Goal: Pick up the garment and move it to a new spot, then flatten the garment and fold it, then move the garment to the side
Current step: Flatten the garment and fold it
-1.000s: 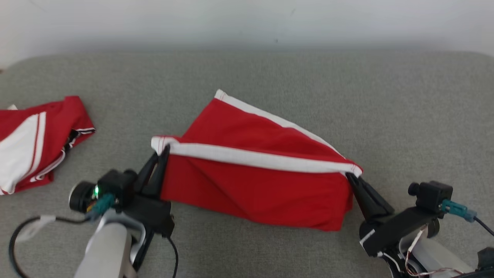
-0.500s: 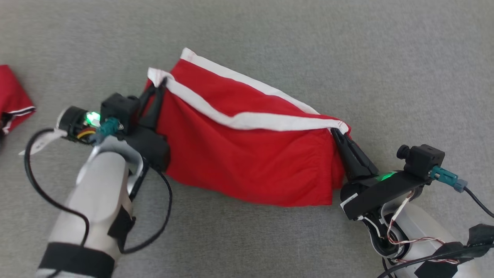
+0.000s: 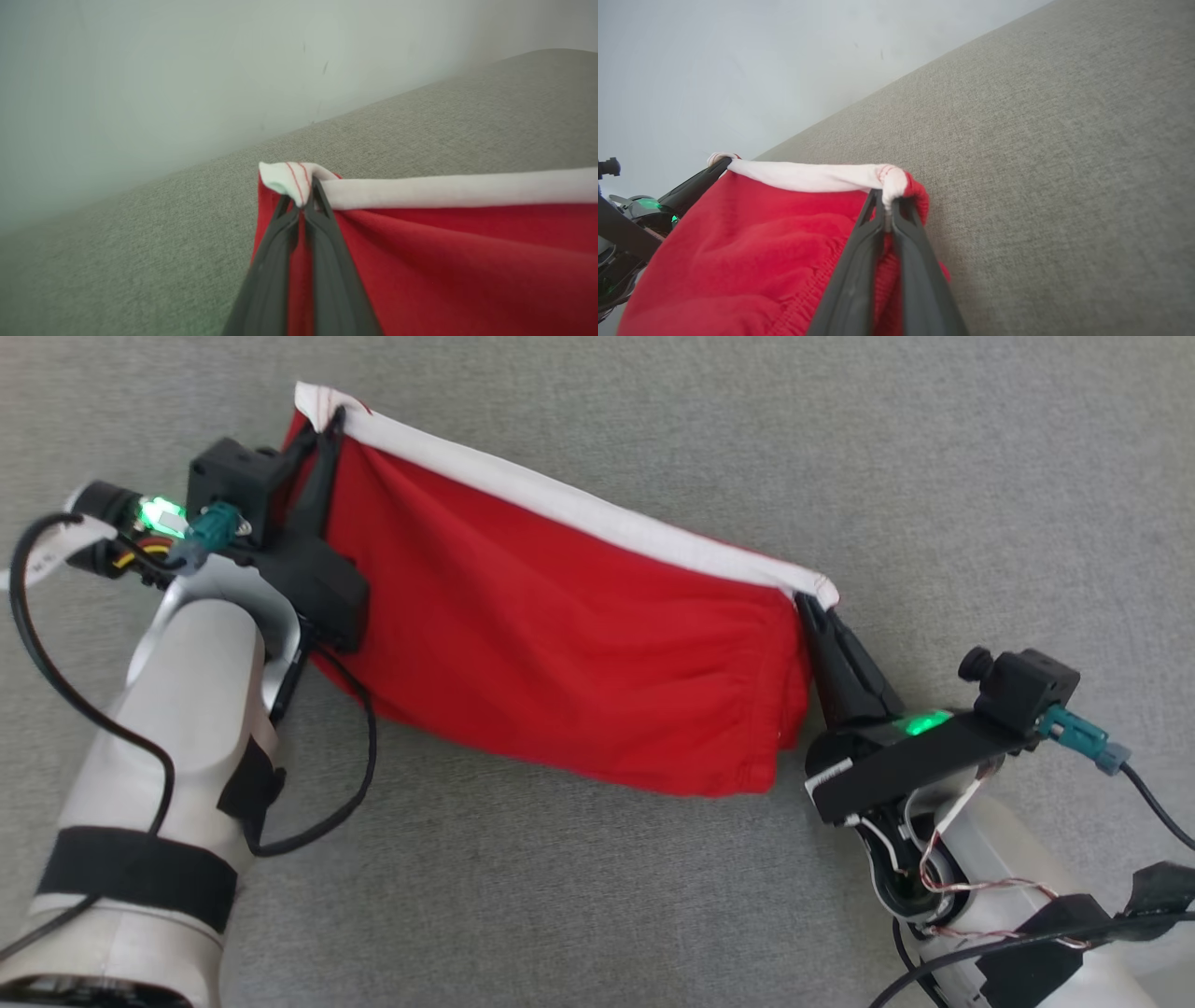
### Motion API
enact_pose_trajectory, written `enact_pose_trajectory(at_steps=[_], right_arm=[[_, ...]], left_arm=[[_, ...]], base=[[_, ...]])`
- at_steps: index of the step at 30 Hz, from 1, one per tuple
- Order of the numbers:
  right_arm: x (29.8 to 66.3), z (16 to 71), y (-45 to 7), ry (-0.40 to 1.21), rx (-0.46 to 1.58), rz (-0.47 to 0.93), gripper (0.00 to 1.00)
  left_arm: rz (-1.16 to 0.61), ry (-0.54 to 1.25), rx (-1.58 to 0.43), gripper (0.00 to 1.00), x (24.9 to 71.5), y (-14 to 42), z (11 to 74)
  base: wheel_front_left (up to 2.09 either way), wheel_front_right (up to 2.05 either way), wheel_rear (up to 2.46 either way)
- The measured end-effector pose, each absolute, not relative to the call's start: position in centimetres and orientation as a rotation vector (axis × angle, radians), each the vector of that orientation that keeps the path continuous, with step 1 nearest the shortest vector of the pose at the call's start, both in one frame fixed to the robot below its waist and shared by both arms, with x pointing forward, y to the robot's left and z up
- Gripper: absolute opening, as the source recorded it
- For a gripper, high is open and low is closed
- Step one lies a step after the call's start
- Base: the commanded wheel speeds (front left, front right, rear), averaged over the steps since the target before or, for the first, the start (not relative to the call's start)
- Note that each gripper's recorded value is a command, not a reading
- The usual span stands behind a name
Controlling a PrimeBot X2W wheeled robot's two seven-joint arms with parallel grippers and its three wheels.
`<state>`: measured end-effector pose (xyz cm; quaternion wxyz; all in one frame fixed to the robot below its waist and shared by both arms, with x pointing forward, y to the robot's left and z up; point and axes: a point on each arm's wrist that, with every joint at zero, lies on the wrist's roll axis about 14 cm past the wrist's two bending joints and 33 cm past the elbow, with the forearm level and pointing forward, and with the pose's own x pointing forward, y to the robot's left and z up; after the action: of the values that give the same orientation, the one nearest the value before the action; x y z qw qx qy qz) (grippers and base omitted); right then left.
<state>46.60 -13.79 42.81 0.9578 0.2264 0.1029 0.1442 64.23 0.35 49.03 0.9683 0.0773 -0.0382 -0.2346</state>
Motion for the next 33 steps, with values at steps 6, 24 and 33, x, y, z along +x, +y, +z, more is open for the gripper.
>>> enact_pose_trajectory(at_steps=[6,24,33], right_arm=[[47.0,42.7,-14.7,0.196,0.456,0.255,0.0],[47.4,44.2,-16.0,0.135,0.368,0.233,1.0],[46.8,46.5,-19.9,0.035,0.216,0.117,1.0]], left_arm=[[-0.486,-0.045,0.158,0.0,65.0,-0.5,47.8],[-0.472,0.003,0.119,1.0,63.5,-0.2,47.0],[-0.434,0.028,0.07,1.0,61.3,1.2,47.3]], base=[[0.0,0.0,0.0],[0.0,0.0,0.0],[0.0,0.0,0.0]])
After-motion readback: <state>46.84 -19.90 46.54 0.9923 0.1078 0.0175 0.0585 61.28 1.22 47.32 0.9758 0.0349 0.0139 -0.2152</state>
